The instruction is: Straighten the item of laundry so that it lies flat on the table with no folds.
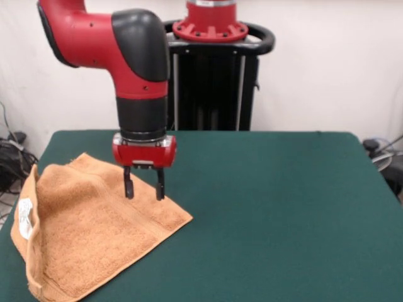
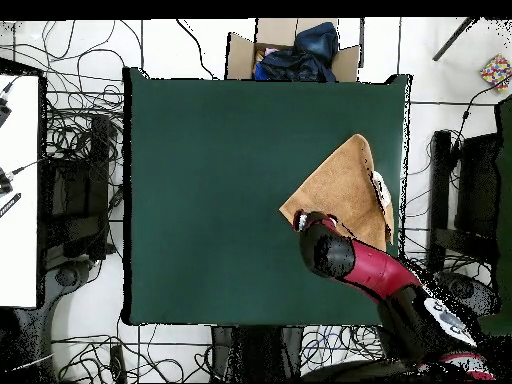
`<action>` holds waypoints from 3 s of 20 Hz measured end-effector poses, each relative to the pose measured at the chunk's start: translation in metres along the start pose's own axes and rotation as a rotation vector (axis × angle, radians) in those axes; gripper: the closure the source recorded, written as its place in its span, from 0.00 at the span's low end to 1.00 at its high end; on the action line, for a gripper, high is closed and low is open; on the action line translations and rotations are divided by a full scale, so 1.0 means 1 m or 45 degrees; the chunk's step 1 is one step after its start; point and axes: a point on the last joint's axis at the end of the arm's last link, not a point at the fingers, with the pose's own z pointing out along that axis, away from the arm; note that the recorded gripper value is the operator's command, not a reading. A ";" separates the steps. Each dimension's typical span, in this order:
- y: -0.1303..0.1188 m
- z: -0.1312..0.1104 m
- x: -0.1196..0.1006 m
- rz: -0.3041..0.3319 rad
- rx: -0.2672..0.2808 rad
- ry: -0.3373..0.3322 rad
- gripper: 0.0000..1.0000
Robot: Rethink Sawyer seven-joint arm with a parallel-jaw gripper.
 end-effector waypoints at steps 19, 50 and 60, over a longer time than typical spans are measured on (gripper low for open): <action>0.077 0.017 -0.008 0.080 -0.041 -0.005 0.00; 0.078 0.044 0.007 0.100 -0.060 0.048 0.00; 0.072 0.045 0.000 0.105 -0.070 0.089 0.00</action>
